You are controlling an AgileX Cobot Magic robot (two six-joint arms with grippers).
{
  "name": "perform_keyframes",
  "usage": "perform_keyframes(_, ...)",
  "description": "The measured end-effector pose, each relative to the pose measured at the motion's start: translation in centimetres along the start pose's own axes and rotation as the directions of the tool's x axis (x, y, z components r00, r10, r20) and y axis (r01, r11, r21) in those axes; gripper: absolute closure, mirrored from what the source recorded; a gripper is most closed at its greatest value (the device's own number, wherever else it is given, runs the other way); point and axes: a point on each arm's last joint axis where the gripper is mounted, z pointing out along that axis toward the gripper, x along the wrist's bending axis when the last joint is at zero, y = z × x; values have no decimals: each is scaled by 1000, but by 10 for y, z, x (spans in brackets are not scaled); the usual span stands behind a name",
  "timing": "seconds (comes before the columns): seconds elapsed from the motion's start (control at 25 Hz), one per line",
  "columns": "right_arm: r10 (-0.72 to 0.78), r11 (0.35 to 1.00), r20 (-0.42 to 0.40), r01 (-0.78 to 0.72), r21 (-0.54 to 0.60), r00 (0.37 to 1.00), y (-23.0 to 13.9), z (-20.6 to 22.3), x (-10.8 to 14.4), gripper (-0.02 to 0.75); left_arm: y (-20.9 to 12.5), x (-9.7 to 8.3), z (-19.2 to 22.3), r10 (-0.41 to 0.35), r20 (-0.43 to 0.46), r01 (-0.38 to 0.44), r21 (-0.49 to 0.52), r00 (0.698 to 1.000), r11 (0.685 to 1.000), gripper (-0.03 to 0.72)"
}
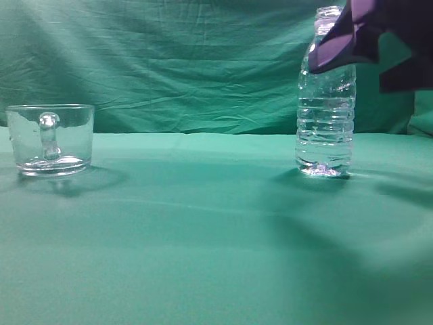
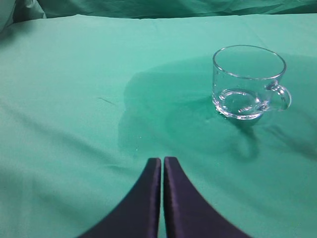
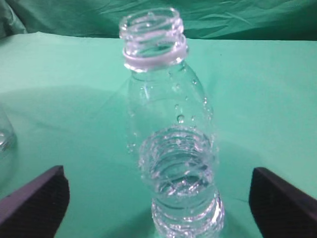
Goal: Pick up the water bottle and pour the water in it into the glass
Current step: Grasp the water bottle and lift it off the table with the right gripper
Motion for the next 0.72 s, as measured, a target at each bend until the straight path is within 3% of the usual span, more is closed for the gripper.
perform_keyframes(0.4, -3, 999, -23, 2, -41, 1000, -19, 62, -13, 69, 0, 0, 0, 0, 0, 0, 0, 1000, 1000, 688)
perform_keyframes(0.72, -65, 997, -18, 64, -39, 998, -23, 68, -15, 410, 0, 0, 0, 0, 0, 0, 0, 1000, 1000, 688)
